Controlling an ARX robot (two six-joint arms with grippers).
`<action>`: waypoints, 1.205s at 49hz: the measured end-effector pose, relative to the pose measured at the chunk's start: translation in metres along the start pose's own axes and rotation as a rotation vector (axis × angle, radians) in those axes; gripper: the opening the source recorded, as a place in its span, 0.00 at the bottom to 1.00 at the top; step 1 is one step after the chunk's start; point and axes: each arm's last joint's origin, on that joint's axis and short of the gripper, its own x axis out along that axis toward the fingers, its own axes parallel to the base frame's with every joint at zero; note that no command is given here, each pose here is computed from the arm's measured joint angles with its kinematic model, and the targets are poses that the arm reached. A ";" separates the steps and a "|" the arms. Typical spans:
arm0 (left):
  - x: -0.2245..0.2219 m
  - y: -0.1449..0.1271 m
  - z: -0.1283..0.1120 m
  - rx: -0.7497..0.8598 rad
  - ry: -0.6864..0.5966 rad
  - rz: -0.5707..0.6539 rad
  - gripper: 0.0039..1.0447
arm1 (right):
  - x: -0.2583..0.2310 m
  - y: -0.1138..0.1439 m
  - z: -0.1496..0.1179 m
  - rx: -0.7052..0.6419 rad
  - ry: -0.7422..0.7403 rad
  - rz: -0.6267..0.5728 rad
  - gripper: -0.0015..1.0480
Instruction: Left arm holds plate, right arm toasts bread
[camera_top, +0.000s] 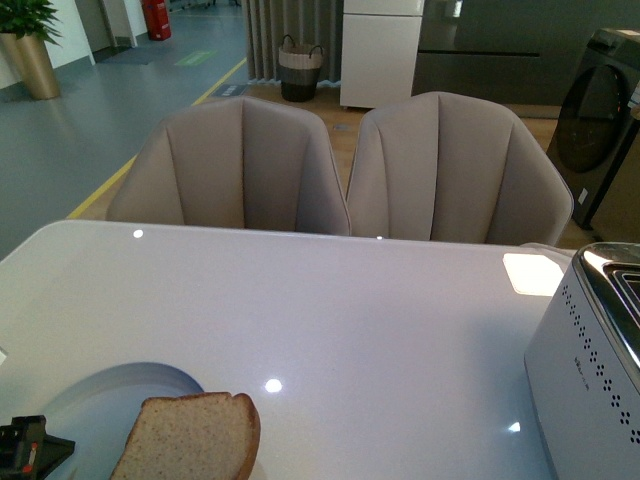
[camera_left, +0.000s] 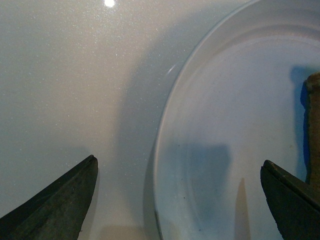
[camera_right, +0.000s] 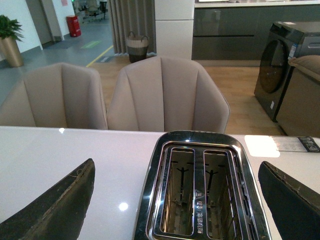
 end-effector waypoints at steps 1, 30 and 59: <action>0.000 0.000 0.000 0.000 -0.001 0.001 0.93 | 0.000 0.000 0.000 0.000 0.000 0.000 0.92; 0.014 0.002 0.015 0.007 0.000 0.006 0.63 | 0.000 0.000 0.000 0.000 0.000 0.000 0.92; 0.009 0.013 0.010 -0.157 0.033 -0.084 0.03 | 0.000 0.000 0.000 0.000 0.000 0.000 0.92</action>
